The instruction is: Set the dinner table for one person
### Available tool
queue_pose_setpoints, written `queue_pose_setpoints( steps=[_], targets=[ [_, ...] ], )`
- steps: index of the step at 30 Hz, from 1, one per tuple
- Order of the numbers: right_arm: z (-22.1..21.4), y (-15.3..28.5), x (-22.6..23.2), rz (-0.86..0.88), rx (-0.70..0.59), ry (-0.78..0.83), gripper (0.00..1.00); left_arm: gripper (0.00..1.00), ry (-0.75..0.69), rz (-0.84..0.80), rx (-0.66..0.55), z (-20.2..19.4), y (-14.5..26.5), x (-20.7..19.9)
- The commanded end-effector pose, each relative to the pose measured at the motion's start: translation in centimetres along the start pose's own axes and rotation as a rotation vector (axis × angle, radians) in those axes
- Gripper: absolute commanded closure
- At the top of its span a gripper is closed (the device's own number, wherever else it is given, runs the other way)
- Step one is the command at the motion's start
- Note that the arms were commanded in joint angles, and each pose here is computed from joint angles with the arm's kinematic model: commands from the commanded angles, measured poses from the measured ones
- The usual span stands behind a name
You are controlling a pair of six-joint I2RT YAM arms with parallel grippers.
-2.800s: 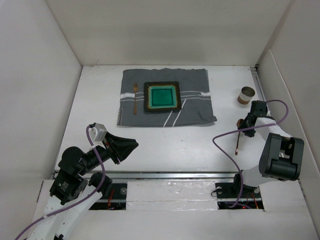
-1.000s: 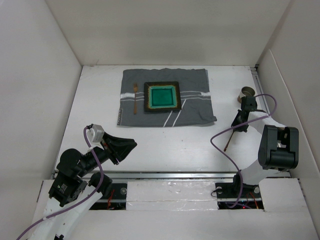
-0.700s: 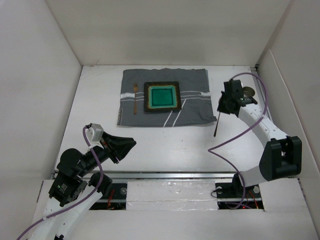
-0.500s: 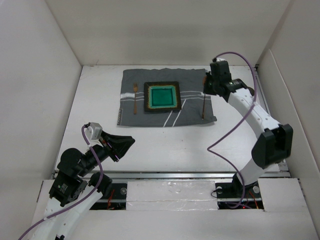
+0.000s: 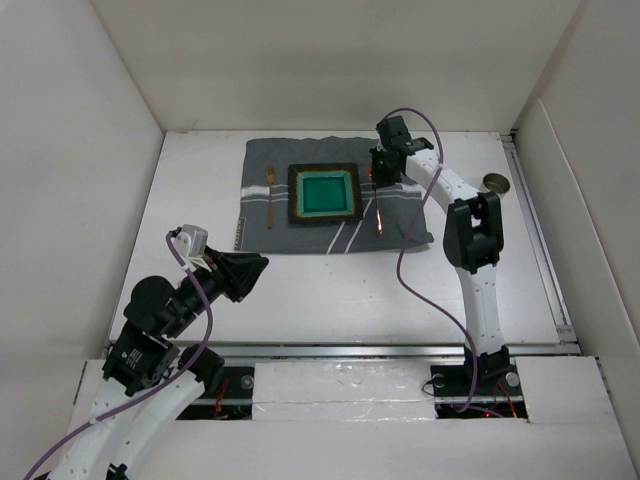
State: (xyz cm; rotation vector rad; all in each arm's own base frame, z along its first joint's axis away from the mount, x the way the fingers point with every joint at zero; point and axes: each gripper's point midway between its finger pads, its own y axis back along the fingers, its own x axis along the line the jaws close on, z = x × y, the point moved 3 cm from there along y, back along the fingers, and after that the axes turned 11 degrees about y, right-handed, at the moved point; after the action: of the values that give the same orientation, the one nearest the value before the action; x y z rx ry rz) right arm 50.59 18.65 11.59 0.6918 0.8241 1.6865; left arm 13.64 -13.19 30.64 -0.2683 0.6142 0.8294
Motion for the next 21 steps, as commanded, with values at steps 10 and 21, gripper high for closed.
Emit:
queue_pose_setpoints(
  steps=[10,21],
  targets=[
    [3.5,-0.7,-1.1,0.066,-0.093,-0.043,1.0,0.76,-0.011,0.065,-0.029,0.5,-1.7,1.4],
    [2.7,-3.3,-0.8,0.085,-0.069,-0.057,1.0,0.76,-0.008,0.087,-0.02,0.3,-2.0,1.9]
  ],
)
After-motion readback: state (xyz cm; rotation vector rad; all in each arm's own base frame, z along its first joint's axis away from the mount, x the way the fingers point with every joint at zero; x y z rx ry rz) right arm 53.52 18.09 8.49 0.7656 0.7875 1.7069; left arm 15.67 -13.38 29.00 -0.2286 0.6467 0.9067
